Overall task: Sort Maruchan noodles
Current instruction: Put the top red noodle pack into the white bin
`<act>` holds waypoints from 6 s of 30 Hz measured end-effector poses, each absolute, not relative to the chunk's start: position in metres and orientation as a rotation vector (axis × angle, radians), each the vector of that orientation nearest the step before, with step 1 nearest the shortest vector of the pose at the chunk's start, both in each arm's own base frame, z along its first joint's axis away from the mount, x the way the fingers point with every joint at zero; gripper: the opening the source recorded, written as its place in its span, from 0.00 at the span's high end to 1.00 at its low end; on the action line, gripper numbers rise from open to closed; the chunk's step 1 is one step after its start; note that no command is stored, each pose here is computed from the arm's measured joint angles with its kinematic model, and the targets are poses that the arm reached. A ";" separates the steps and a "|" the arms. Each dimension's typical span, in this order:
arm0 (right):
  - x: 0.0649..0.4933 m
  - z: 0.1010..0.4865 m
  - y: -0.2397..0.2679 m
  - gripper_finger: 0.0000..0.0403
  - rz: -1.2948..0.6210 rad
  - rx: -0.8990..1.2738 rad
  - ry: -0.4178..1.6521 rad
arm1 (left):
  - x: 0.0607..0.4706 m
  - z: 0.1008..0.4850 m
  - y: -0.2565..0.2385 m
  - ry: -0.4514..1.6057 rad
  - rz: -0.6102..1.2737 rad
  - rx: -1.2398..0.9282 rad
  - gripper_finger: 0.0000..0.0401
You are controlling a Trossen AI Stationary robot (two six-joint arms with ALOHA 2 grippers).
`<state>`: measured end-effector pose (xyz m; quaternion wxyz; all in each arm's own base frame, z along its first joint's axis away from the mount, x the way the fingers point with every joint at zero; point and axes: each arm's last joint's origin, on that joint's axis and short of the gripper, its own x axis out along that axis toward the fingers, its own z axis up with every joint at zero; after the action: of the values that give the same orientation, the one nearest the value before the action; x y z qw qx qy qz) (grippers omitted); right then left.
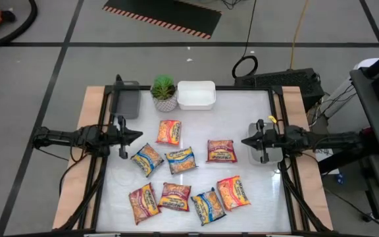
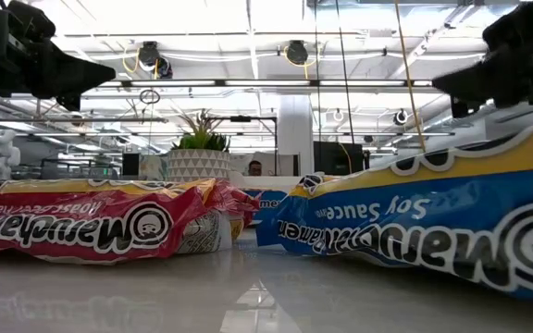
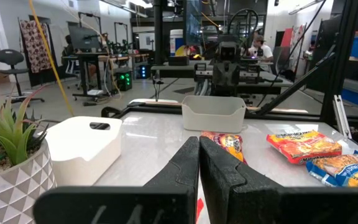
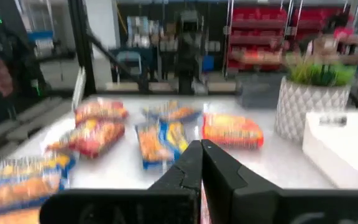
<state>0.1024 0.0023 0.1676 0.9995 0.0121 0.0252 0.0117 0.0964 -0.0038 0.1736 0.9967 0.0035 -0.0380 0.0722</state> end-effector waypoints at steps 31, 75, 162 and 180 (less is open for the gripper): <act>0.219 0.329 0.028 1.00 -0.257 0.030 0.741 | 0.096 0.174 -0.004 -0.076 0.144 0.007 0.95; 0.221 0.190 0.089 0.47 -0.288 0.102 1.319 | 0.096 0.174 -0.004 -0.076 0.147 0.058 0.95; 0.259 0.246 0.063 1.00 -0.424 -0.555 0.472 | 0.096 0.174 -0.004 -0.078 0.181 0.014 0.95; 0.270 0.270 0.076 1.00 -0.123 -0.614 0.186 | 0.108 0.177 -0.019 -0.080 -0.032 -0.266 0.45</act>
<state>0.2701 0.0762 0.2697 0.9471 -0.3017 0.0912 -0.0606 0.1080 -0.0193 0.1770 0.9903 -0.1324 -0.0399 -0.0161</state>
